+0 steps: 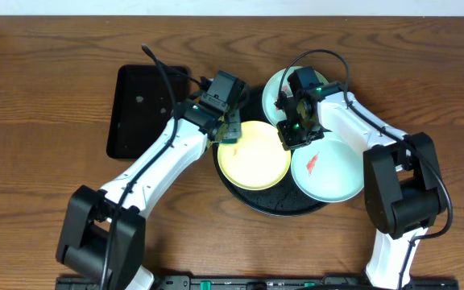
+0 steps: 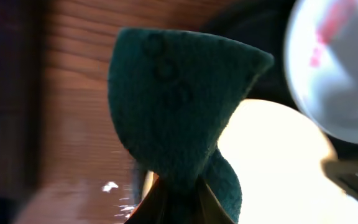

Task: Clean dirty plates on tray and stack at the side
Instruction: 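Continue scrubbing the yellow plate with the sponge in the left gripper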

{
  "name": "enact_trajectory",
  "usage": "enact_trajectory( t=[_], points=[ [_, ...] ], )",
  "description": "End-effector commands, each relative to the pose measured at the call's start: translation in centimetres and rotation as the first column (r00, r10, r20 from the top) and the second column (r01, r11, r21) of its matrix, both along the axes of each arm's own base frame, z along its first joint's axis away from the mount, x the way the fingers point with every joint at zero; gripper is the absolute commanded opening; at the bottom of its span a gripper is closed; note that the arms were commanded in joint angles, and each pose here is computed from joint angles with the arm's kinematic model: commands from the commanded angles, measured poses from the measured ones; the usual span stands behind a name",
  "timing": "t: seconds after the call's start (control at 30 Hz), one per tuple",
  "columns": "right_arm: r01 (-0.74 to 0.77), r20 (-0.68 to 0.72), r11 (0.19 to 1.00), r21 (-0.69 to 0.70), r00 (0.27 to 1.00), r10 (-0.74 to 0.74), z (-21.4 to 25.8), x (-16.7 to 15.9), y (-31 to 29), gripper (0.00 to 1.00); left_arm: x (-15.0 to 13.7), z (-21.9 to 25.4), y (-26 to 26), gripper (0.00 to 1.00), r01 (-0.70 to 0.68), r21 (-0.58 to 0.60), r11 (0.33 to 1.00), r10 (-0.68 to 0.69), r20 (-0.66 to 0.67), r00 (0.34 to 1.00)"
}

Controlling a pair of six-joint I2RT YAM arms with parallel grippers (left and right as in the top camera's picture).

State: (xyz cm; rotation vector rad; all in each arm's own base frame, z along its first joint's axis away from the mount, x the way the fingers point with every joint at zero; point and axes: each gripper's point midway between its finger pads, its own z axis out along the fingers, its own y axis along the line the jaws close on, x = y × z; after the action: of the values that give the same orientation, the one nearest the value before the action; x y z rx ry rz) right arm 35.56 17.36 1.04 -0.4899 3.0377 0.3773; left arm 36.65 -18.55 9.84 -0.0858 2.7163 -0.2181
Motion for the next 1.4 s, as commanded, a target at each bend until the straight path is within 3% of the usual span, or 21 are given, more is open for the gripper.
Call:
enact_trajectory(
  t=[0.0,0.13,0.4,0.5,0.57,0.73,0.83,1.17,1.37],
  points=[
    [-0.002,-0.008,1.0,-0.025,1.0,0.002,-0.5,-0.4,0.1,0.01,-1.6,-1.2,-3.3,0.08,0.063,-0.168,0.984,-0.082,-0.106,0.991],
    [0.002,-0.007,1.0,-0.024,1.0,-0.002,-0.5,-0.3,0.1,0.01,-2.6,-3.0,-4.5,0.07,0.046,-0.228,0.973,-0.093,-0.197,0.976],
    [0.009,-0.008,1.0,-0.024,1.0,-0.009,-0.5,-0.3,0.1,0.01,-4.5,-7.9,-4.8,0.07,0.021,-0.218,0.976,-0.101,-0.361,0.927],
    [0.008,-0.007,1.0,-0.024,1.0,-0.009,-0.5,-0.3,0.1,0.01,-4.8,-9.2,-4.0,0.08,0.025,-0.166,0.986,-0.088,-0.385,0.919],
    [0.008,-0.007,1.0,-0.024,1.0,-0.009,-0.5,-0.3,0.1,0.01,-4.7,-10.1,-2.1,0.07,0.011,-0.058,0.998,-0.032,-0.378,0.925],
    [0.008,-0.008,1.0,-0.024,1.0,-0.009,-0.5,-0.3,0.1,0.01,-3.8,-10.3,3.0,0.07,-0.022,0.221,0.975,0.089,-0.298,0.95],
    [0.008,-0.008,1.0,-0.024,1.0,-0.009,-0.5,-0.3,0.1,0.01,-3.1,-9.9,4.7,0.07,-0.039,0.314,0.949,0.121,-0.246,0.962],
    [0.008,-0.009,1.0,-0.025,1.0,-0.009,-0.5,-0.4,0.1,0.01,-0.4,-4.9,6.7,0.07,-0.129,0.393,0.91,0.158,-0.042,0.987],
    [0.008,-0.008,1.0,-0.024,1.0,-0.009,-0.5,-0.3,0.1,0.01,0.6,-0.1,7.0,0.07,-0.193,0.349,0.917,0.17,0.095,0.981]
  ],
)
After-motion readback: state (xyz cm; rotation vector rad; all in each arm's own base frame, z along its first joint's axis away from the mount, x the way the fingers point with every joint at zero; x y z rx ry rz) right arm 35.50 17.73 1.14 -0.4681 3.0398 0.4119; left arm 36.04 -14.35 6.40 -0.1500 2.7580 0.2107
